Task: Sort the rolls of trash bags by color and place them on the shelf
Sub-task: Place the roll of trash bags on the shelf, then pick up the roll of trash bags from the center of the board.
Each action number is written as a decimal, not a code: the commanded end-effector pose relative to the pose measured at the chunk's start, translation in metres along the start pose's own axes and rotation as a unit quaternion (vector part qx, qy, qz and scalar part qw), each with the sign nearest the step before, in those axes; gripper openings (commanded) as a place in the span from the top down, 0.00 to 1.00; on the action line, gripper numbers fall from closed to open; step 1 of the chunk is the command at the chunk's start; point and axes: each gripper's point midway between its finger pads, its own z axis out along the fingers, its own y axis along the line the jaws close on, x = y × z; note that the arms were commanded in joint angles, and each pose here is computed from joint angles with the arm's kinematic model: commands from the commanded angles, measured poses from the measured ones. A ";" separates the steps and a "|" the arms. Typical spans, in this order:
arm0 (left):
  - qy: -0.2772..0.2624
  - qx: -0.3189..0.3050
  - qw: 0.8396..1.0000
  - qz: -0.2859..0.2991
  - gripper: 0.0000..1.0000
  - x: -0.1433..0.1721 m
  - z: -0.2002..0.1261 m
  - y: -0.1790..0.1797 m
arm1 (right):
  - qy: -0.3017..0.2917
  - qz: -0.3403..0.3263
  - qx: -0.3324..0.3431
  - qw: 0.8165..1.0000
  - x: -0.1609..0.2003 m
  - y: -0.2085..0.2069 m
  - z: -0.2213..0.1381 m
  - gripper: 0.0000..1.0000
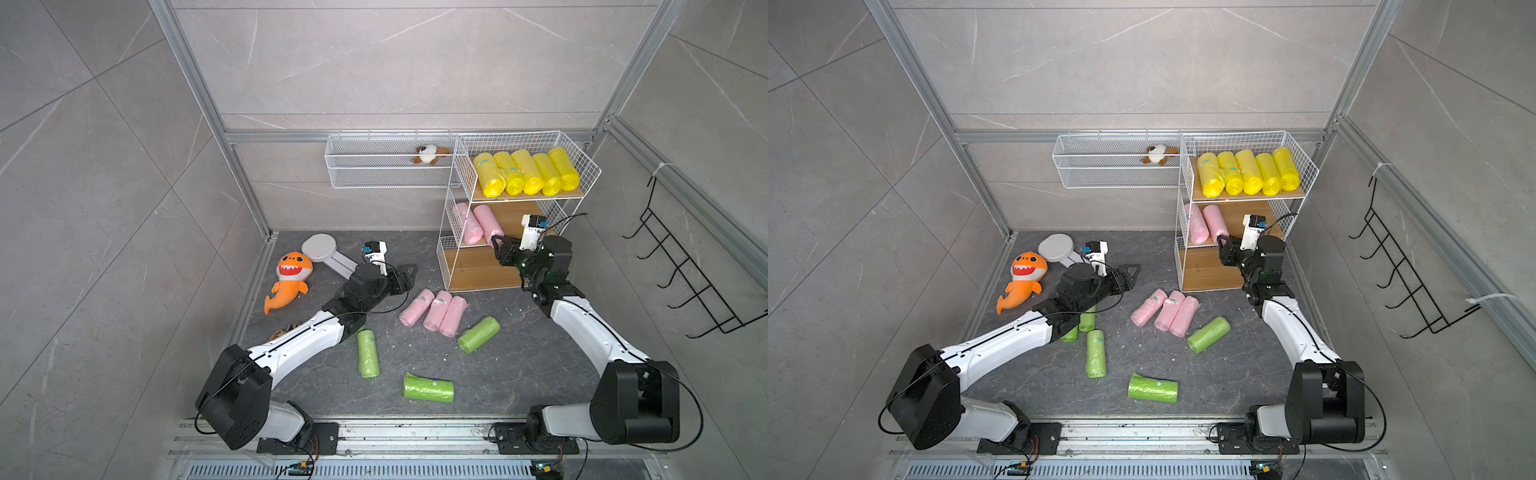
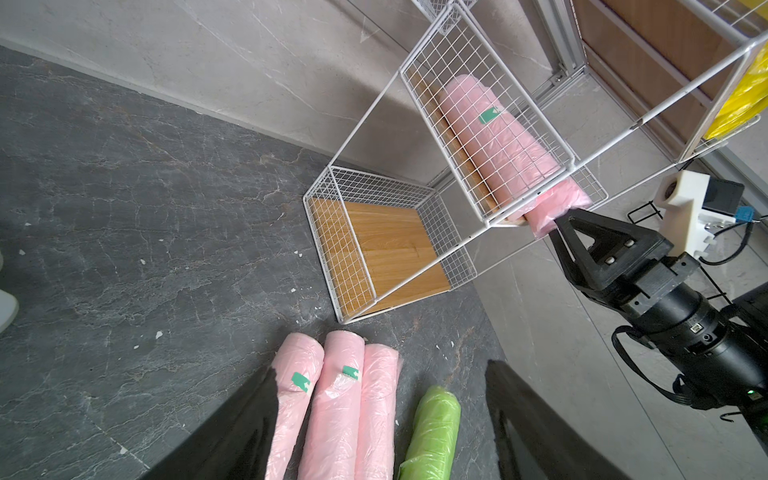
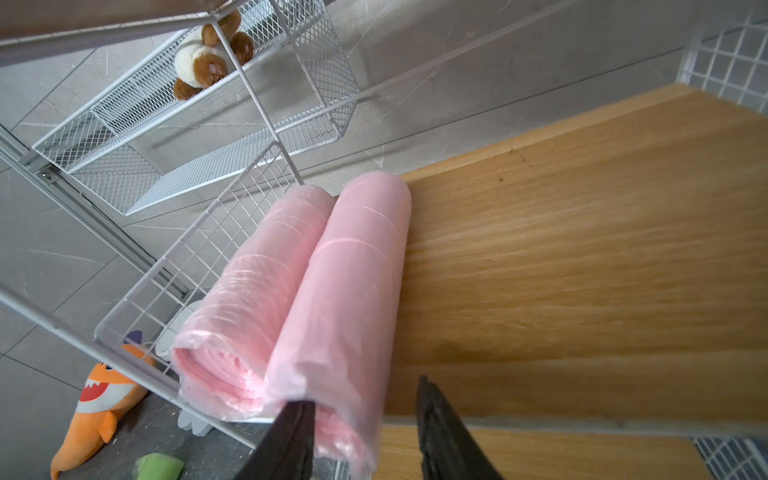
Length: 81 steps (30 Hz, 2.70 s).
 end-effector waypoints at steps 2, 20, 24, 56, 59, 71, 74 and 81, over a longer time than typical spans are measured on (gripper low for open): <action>-0.011 0.019 1.000 -0.001 0.19 -0.010 0.001 -0.011 | -0.018 -0.023 -0.020 0.999 -0.018 0.007 0.006 0.60; 0.038 -0.007 0.998 0.041 0.19 0.014 0.021 -0.002 | -0.046 -0.030 0.003 0.998 -0.032 0.007 -0.013 0.40; 0.083 -0.036 0.992 0.086 0.19 0.038 0.039 0.008 | -0.051 -0.022 0.025 0.998 -0.034 0.008 -0.036 0.36; 0.322 -0.136 0.916 0.195 0.28 0.147 0.139 0.094 | -0.002 0.023 0.090 0.996 0.027 -0.011 -0.083 0.32; 0.326 -0.152 0.912 0.198 0.33 0.148 0.140 0.102 | 0.001 0.024 0.092 0.995 0.030 -0.013 -0.082 0.32; 0.335 -0.185 0.904 0.193 0.36 0.151 0.138 0.116 | 0.008 0.030 0.090 0.995 0.038 -0.014 -0.082 0.32; 0.305 -0.182 0.917 0.180 0.45 0.137 0.136 0.111 | 0.008 0.033 0.083 0.996 0.038 -0.011 -0.084 0.32; 0.210 -0.166 0.955 0.131 0.59 0.088 0.125 0.097 | 0.009 0.034 0.055 0.998 0.035 0.005 -0.093 0.32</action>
